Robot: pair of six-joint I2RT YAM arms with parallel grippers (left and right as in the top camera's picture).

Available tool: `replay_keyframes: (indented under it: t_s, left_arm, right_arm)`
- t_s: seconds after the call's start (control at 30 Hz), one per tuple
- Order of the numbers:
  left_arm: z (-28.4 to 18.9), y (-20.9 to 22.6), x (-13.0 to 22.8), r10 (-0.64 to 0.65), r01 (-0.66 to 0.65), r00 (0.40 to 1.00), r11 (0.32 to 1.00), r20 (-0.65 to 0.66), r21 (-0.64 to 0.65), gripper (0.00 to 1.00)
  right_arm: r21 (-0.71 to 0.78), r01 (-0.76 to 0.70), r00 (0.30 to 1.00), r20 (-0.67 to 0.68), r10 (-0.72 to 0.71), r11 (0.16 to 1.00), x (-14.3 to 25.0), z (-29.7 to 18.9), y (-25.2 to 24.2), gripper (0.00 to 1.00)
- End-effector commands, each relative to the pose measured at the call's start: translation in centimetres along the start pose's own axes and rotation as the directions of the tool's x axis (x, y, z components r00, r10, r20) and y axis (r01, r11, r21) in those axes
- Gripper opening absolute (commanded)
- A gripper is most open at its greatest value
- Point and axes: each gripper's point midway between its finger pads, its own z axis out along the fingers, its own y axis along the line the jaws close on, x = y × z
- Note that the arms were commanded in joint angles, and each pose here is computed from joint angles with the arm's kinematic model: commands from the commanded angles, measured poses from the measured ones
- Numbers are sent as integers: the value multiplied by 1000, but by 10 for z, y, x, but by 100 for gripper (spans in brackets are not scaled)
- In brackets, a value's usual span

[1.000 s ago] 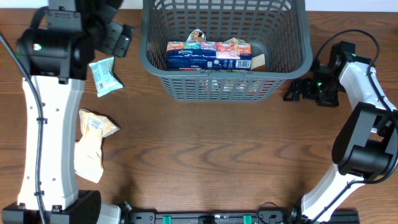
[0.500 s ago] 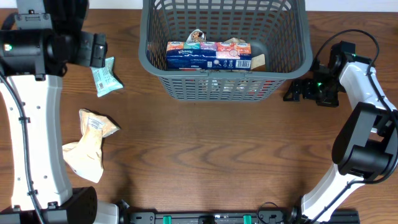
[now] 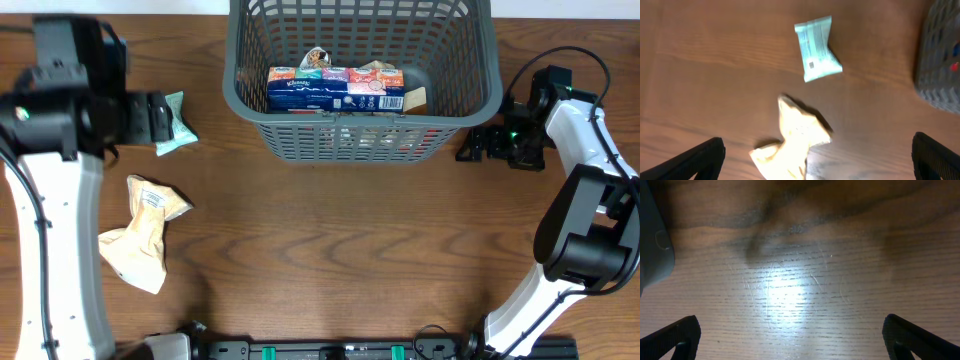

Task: Pack container
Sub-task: 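Move the left gripper back to the beige snack bag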

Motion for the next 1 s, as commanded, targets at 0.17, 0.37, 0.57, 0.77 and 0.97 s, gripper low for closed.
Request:
replay_keyframes:
  t_s: [0.17, 0.37, 0.57, 0.77, 0.97]
  left_arm:
    - [58, 10, 103, -135, 125, 971, 990, -199, -59, 99]
    - [84, 5, 154, 160, -155, 890, 987, -427, 47, 99]
    - [99, 6, 162, 390, -355, 795, 920, -465, 164, 99]
    - [113, 12, 153, 447, -411, 785, 894, -428, 180, 99]
    - [127, 33, 154, 410, -384, 815, 911, -410, 149, 99]
  right_arm:
    - [-8, 28, 1000, -8, -28, 1000, 1, 3, 5, 99]
    - [-9, 40, 999, -7, -40, 999, 1, 3, 5, 99]
    - [-8, 47, 999, -7, -47, 999, 1, 3, 5, 99]
    - [-8, 50, 999, -6, -50, 999, 1, 3, 5, 99]
    - [-8, 58, 998, -7, -58, 998, 1, 3, 5, 99]
